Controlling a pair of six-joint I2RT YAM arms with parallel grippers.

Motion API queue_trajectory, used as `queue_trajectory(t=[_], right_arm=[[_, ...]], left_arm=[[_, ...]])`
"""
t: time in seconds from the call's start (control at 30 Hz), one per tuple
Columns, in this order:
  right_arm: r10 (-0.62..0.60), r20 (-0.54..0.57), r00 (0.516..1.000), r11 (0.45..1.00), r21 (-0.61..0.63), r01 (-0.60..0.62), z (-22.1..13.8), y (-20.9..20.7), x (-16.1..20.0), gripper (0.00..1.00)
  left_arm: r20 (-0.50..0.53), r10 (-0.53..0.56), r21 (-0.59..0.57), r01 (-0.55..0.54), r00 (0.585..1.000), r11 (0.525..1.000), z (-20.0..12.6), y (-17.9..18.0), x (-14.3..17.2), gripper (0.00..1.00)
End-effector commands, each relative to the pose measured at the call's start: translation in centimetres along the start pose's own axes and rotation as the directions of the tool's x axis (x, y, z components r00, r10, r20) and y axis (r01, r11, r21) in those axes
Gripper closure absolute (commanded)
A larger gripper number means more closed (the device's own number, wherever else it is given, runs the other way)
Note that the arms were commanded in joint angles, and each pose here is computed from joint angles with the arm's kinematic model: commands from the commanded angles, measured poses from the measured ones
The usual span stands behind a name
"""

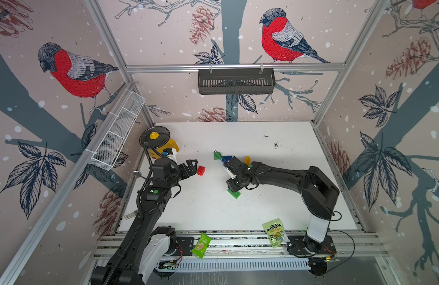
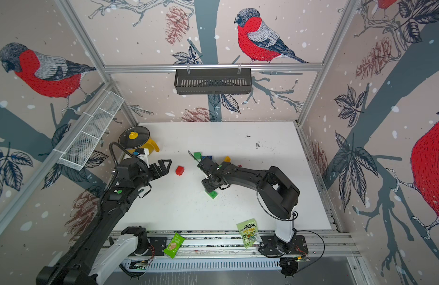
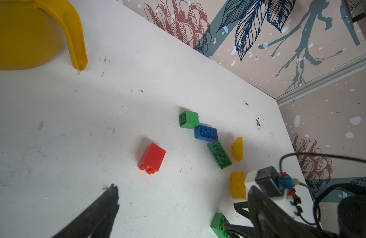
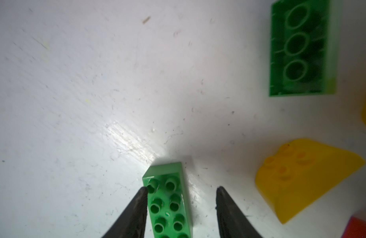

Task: Assemble an ice cream with lego
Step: Pick up the lego brick from the center of the board.

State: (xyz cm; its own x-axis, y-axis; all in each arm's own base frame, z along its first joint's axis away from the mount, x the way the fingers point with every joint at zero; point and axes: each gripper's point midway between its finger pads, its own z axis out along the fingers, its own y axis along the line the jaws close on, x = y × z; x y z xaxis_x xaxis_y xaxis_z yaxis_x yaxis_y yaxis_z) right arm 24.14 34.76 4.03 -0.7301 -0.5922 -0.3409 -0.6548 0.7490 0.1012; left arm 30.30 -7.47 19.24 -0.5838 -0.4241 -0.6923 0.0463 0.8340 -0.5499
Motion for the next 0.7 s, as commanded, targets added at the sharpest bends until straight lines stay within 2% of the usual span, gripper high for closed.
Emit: queue_trajectory(t=[0.0,0.33,0.67], right_arm=[[-0.049,-0.047,0.998,0.995,0.087,0.052,0.6,-0.8,1.0,0.47],[-0.049,-0.044,0.998,0.994,0.096,0.053,0.4,-0.3,1.3,0.55],[-0.058,-0.070,0.996,0.991,0.115,0.066,0.8,0.2,2.0,0.56]], left_arm=[[0.031,0.021,0.007,-0.021,0.999,1.000,0.0,-0.2,-0.7,0.03],[0.027,0.022,0.012,-0.022,0.999,1.000,0.2,-0.3,-0.6,0.03],[0.022,0.016,0.009,-0.016,1.000,1.000,0.2,-0.1,-0.4,0.03]])
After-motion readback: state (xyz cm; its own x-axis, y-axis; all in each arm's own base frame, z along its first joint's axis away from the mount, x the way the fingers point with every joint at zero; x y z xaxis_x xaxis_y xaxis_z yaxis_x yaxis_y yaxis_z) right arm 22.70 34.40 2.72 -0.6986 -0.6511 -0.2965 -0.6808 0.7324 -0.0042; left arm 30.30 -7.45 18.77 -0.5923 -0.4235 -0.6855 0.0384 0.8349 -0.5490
